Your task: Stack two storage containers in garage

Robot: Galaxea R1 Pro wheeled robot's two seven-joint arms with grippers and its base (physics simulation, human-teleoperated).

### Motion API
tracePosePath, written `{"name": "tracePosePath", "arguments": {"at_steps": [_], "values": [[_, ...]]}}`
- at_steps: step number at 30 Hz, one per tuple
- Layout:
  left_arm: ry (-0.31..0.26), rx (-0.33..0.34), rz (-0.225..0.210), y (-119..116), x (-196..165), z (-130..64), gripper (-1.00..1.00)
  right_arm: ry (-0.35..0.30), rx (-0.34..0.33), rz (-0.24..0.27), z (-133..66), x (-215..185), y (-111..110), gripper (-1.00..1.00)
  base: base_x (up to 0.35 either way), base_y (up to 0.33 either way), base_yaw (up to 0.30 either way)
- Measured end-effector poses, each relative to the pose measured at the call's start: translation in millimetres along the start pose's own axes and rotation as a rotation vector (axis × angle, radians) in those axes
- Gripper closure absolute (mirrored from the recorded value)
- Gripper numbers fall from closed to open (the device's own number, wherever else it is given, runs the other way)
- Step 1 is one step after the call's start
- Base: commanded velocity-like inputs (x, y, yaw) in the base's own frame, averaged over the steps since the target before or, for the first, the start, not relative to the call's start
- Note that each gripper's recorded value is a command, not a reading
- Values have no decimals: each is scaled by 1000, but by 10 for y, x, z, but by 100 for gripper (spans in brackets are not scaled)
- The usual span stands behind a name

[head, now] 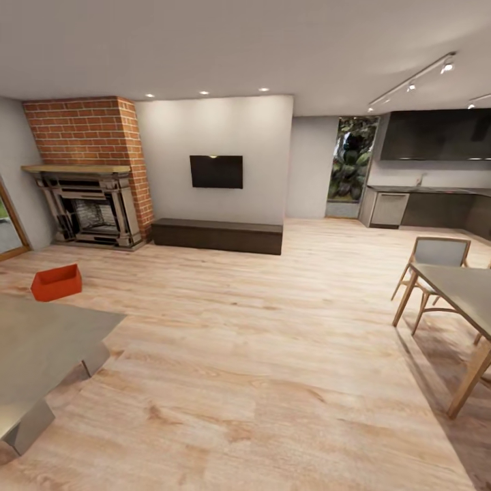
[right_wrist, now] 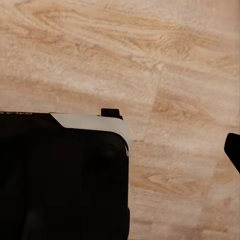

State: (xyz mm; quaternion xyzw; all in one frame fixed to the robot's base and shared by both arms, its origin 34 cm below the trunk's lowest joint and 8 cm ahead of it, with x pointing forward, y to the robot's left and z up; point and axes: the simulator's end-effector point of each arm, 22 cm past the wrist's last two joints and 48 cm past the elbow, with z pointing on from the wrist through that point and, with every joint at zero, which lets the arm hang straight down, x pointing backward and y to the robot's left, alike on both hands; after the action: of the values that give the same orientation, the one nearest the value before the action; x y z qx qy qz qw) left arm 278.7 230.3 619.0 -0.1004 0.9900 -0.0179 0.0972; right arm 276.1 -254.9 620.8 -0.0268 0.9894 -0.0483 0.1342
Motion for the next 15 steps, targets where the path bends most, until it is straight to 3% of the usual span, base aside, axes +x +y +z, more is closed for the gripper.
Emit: {"name": "tracePosePath", "arguments": {"at_steps": [15], "values": [[-5,-1,0,0,-10,0,-100,1,-4,-4,-3,0,32,-100,323,71,0]]}}
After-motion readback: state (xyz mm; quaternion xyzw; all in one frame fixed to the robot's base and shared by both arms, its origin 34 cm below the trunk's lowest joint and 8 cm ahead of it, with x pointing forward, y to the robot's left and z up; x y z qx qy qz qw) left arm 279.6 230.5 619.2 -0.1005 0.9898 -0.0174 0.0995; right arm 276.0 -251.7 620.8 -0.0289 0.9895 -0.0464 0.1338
